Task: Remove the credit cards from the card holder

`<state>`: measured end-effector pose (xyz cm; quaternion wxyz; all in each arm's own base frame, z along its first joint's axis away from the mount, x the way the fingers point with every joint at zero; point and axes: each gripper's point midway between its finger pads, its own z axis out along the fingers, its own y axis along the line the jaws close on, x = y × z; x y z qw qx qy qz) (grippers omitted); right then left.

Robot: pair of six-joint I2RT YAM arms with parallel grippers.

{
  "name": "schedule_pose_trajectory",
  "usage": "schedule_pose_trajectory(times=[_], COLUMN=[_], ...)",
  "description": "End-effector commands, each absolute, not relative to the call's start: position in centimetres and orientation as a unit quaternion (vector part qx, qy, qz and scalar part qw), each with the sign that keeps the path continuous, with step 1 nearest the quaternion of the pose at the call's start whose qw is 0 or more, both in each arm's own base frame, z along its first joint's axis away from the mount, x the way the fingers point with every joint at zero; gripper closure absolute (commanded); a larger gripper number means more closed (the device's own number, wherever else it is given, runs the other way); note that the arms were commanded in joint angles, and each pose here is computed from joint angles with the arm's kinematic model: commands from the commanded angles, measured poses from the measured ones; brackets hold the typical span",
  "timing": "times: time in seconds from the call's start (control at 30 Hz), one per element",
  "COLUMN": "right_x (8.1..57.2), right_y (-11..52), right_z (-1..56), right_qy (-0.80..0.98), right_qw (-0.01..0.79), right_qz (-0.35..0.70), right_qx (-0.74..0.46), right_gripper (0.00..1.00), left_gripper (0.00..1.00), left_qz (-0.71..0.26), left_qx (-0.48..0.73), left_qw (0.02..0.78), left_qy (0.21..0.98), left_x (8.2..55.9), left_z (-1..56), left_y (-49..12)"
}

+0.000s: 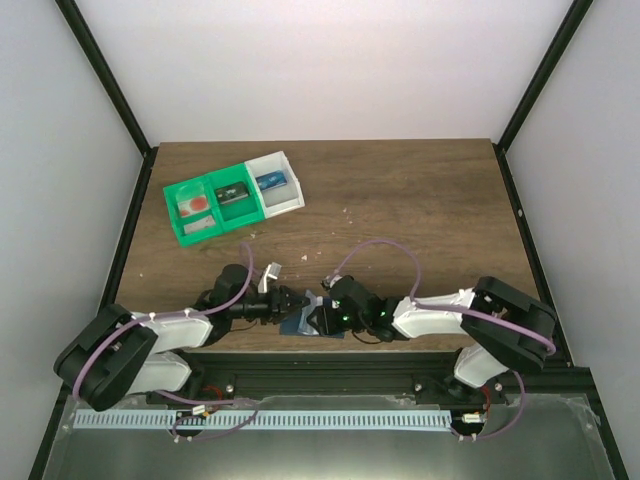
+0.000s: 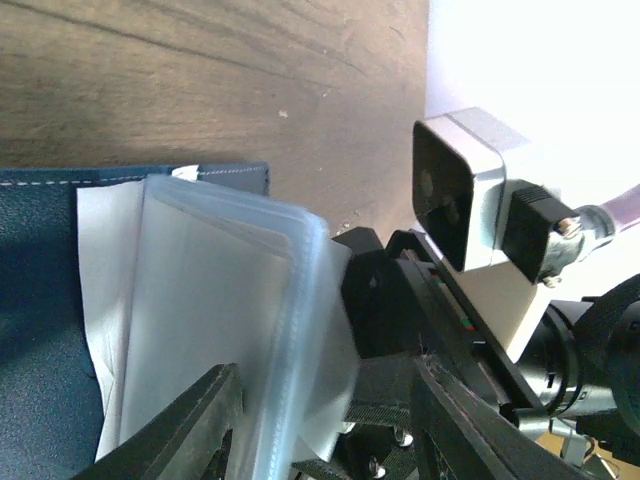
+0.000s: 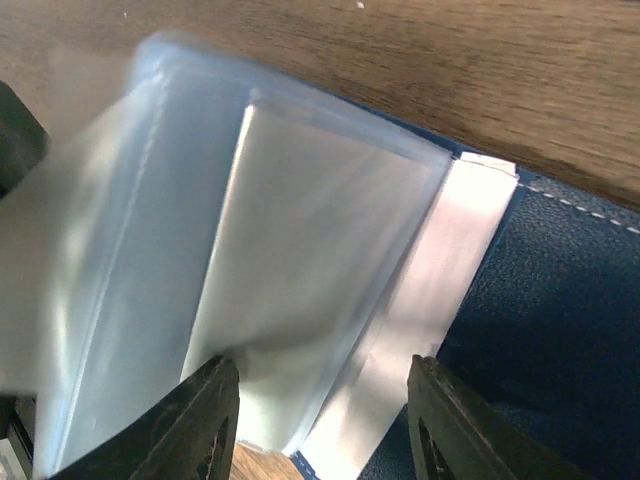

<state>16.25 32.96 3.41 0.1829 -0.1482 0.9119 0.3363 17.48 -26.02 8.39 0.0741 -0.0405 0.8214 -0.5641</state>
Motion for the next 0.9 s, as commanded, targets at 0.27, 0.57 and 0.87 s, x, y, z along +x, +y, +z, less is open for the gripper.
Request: schedule_pose_trajectory(times=[0.27,0.57,0.87], right_x=[16.6,16.6,15.8], right_y=[30.2,30.2,28.9], right_z=[5.0,5.6,8.3], right_qy=[0.903,0.899,0.881], right_qw=[0.237,0.244,0.257], right_qz=[0.342,0.350,0.388], right_qx=[-0.108,-0.104,-0.087], right_gripper=[0.58,0.65,0.50], left_gripper=[0.52,0.53,0.53], left_qz=[-0.583,-0.583,-0.582], left_qx=[-0.013,-0.003,-0.001], left_qw=[0.087,0.083,0.074], left_qy=[0.808,0.808,0.809], left_x=[18.3,18.3,18.3], left_z=[9.9,10.3,10.0], left_y=[-27.6,-28.7,-29.3])
